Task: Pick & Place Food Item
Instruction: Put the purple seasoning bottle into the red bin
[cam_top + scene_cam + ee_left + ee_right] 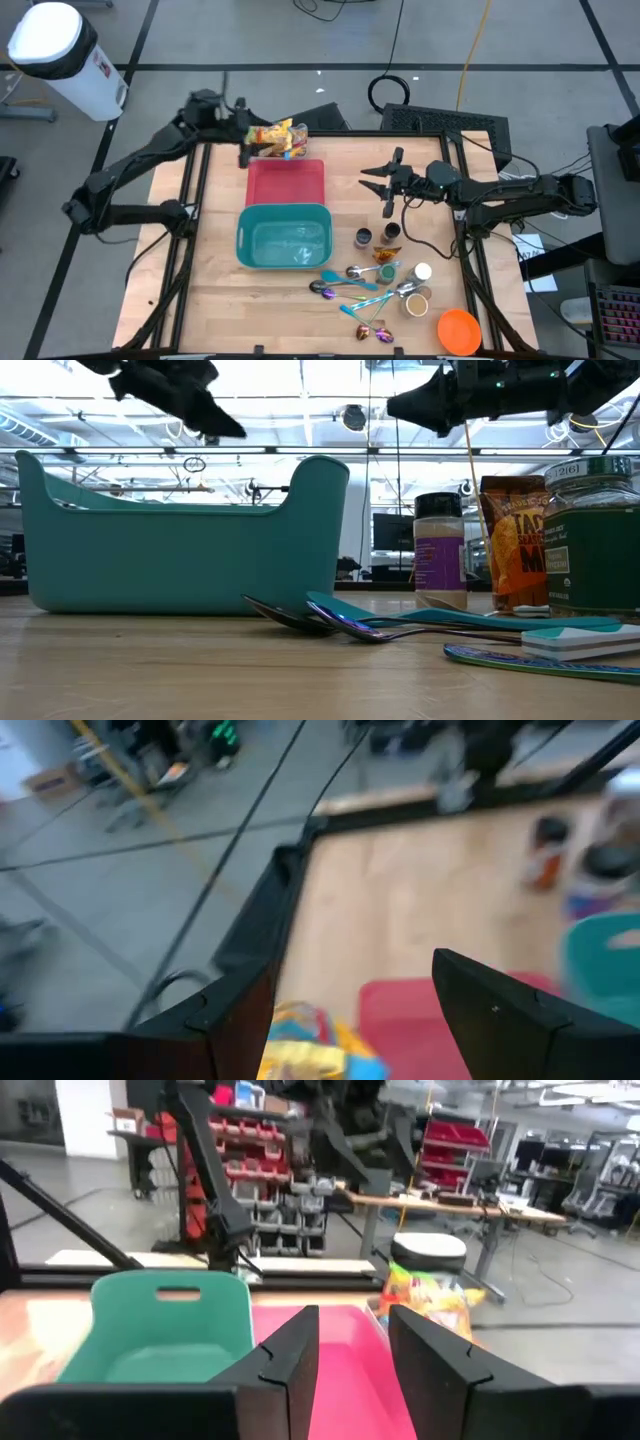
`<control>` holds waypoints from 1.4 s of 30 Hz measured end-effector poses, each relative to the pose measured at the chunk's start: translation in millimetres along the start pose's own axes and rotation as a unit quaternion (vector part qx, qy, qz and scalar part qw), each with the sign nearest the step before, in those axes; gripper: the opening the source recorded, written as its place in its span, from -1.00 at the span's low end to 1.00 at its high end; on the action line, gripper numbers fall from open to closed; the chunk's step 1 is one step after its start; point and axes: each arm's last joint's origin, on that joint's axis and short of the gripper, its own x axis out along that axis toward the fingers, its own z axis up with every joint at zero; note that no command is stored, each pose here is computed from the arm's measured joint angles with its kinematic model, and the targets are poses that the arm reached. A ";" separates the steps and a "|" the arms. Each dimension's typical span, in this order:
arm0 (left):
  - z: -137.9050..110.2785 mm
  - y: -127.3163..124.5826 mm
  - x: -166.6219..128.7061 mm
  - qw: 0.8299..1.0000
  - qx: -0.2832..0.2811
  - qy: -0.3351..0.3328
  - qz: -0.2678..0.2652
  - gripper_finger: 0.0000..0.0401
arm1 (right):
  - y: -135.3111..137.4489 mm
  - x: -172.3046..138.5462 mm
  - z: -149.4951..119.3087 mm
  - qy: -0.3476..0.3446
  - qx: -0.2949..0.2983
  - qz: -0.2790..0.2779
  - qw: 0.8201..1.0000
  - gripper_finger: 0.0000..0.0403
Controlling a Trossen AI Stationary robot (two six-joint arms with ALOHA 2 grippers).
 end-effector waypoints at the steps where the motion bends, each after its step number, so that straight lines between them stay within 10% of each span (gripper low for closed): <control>1: -1.1 2.2 -6.9 1.000 -0.009 -0.011 -0.012 0.39 | -0.4 -3.5 1.1 0.007 0.000 0.000 1.000 -0.43; 15: -71.2 15.9 -25.8 0.983 -0.156 -0.091 -0.022 0.36 | 21.5 -33.9 -7.6 0.135 0.067 0.100 0.984 0.17; 28: -65.7 12.2 -14.4 0.972 -0.187 -0.131 0.064 0.36 | 66.2 7.4 -26.1 0.305 0.085 0.157 0.935 0.25; 42: -56.5 -2.5 -0.1 0.974 -0.180 -0.133 0.031 0.36 | 85.2 21.5 -40.9 0.384 0.067 0.117 0.914 0.25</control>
